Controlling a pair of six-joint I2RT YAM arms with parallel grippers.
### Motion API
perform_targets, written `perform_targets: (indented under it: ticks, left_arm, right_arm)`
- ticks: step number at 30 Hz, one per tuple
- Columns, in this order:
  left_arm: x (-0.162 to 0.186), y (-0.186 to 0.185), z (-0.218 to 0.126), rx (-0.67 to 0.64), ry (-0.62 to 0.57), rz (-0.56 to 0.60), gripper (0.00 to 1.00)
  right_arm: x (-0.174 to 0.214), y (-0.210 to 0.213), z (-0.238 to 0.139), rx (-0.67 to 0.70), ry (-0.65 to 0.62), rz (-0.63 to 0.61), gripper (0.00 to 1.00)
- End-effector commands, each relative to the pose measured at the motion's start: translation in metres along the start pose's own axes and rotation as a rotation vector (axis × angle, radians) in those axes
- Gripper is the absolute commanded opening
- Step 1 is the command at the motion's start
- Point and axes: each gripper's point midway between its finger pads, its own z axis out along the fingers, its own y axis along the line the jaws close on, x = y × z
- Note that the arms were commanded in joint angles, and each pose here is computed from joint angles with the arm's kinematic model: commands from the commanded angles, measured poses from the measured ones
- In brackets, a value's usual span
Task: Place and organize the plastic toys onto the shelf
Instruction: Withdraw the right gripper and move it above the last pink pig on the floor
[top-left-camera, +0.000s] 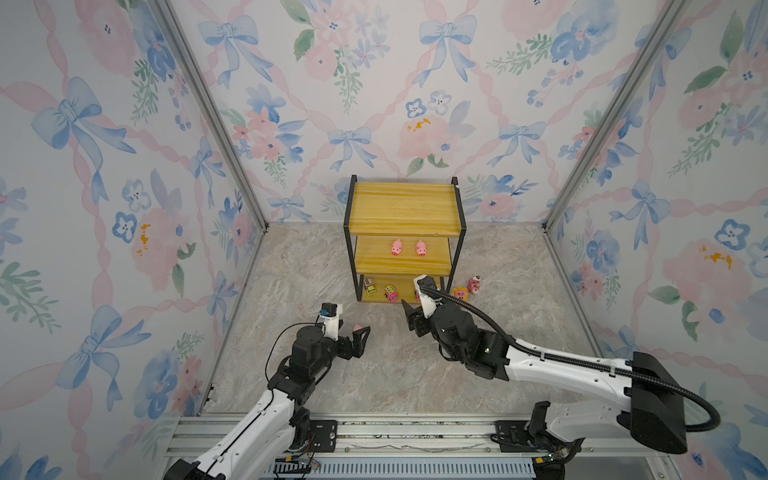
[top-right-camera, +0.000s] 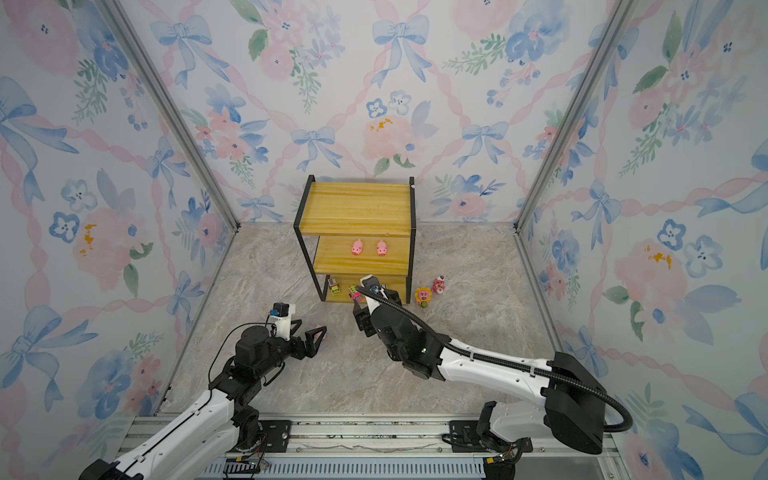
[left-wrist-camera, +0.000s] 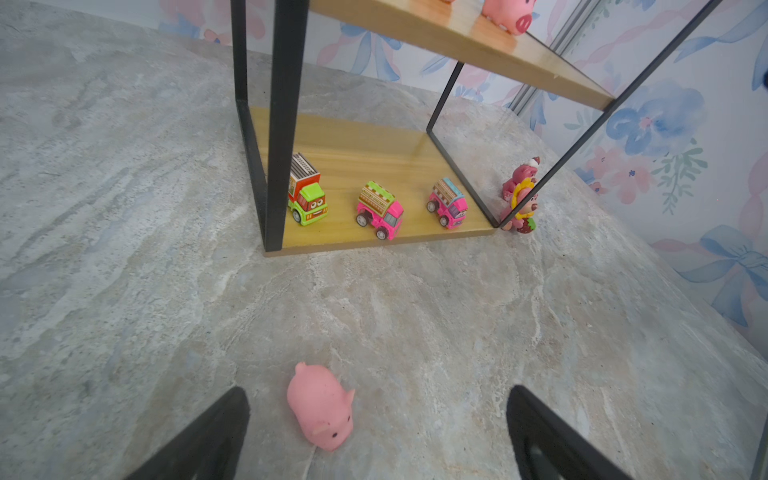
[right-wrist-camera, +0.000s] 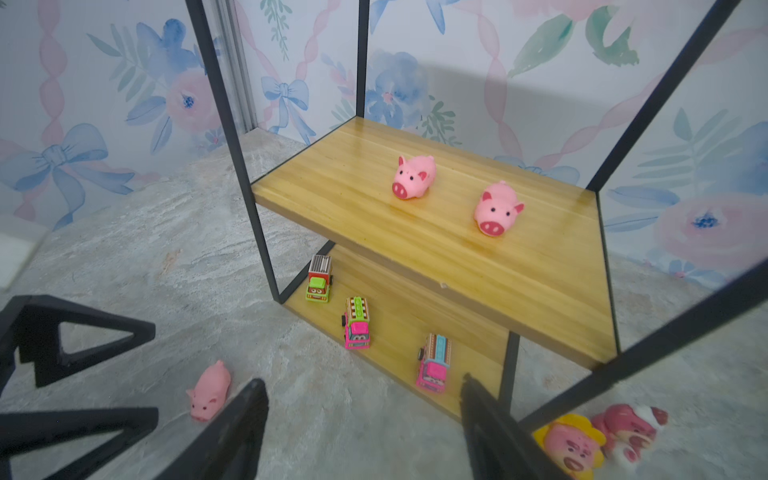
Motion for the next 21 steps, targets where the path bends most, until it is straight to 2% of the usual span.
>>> perform_targets:
  ticks: [1, 5, 9, 13, 21]
  left_arm:
    - [0.006, 0.004, -0.001, -0.018, 0.009, -0.01, 0.98]
    - [0.005, 0.003, -0.002, -0.014, 0.017, -0.015, 0.98]
    - [0.003, 0.001, -0.005, -0.005, 0.0, -0.034, 0.98]
    - [0.006, 0.006, -0.009, -0.035, -0.002, -0.059, 0.98]
    - [-0.005, 0.003, -0.024, -0.023, -0.096, -0.07, 0.98]
  right_arm:
    - [0.066, 0.006, -0.007, -0.082, 0.159, 0.005, 0.75]
    - [0.101, 0.02, 0.002, -0.095, 0.221, 0.058, 0.74]
    - [0.121, 0.05, 0.021, -0.124, 0.273, 0.051, 0.74]
    - [0.13, 0.081, 0.042, -0.158, 0.292, 0.066, 0.73]
    - [0.137, 0.12, 0.072, -0.224, 0.307, 0.104, 0.72]
